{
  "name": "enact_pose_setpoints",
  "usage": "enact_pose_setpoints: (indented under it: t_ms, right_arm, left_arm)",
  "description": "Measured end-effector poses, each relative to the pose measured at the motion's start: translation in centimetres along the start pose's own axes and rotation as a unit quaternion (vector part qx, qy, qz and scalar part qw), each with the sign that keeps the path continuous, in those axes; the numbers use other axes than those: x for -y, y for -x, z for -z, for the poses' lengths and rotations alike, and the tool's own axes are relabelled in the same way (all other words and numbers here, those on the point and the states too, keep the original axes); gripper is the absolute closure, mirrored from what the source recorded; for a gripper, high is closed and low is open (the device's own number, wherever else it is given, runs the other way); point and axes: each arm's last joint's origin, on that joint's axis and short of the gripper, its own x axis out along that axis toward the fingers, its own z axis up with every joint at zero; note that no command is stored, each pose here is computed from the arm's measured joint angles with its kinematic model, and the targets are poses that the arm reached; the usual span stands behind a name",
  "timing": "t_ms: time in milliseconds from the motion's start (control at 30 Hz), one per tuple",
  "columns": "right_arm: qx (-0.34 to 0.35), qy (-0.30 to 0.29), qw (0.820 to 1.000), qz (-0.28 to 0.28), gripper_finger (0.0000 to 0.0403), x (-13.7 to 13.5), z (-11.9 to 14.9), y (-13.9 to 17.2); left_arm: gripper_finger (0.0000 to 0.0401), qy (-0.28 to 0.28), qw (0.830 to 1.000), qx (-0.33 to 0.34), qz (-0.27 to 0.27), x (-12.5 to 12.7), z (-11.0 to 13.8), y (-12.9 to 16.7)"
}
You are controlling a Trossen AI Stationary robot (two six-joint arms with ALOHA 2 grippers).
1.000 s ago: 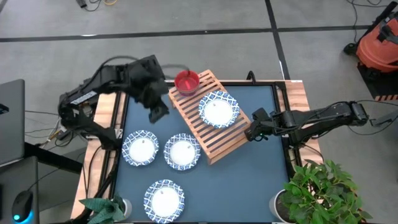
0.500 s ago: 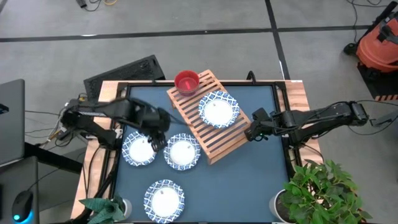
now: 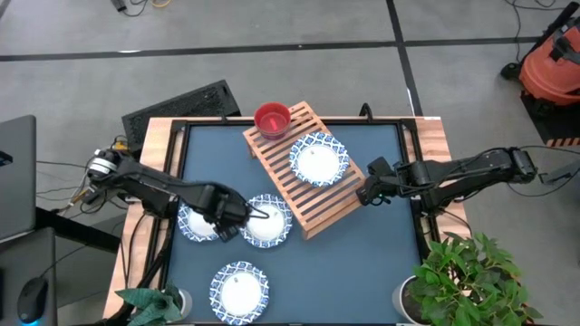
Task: Place and stack bowls onto a shelf
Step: Stack the white bowl on top of the white bowl on the shelf
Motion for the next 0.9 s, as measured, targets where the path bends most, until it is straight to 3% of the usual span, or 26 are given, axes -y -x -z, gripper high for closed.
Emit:
enact_pose_setpoints:
  t_ms: [167,533,700,800,900]
  right_arm:
    - [0.0,0.0,1.0,0.0,0.0367,0.0,0.0,0.0]
    - [-0.001,0.0,1.0,-0.001,0.0367,0.0,0.0,0.0]
    - [-0.002,0.0,1.0,-0.001,0.0367,0.0,0.0,0.0]
    - [-0.001,0.0,1.0,-0.001,0.0367,0.0,0.0,0.0]
    - [-0.001,0.0,1.0,-0.001,0.0367,0.0,0.0,0.0]
  left_arm:
    - [0.0185,0.025,1.0,-0.003,0.014,0.4,1.0,-2.9]
    - [0.0186,0.055,0.996,-0.003,0.073,1.3,2.1,-5.6]
    - [0.0188,0.085,0.995,-0.011,0.058,0.7,2.6,-6.8]
    - [0.0207,0.087,0.995,-0.019,0.054,0.5,2.8,-7.1]
    - [0.0254,0.086,0.994,-0.023,0.058,0.6,2.8,-7.1]
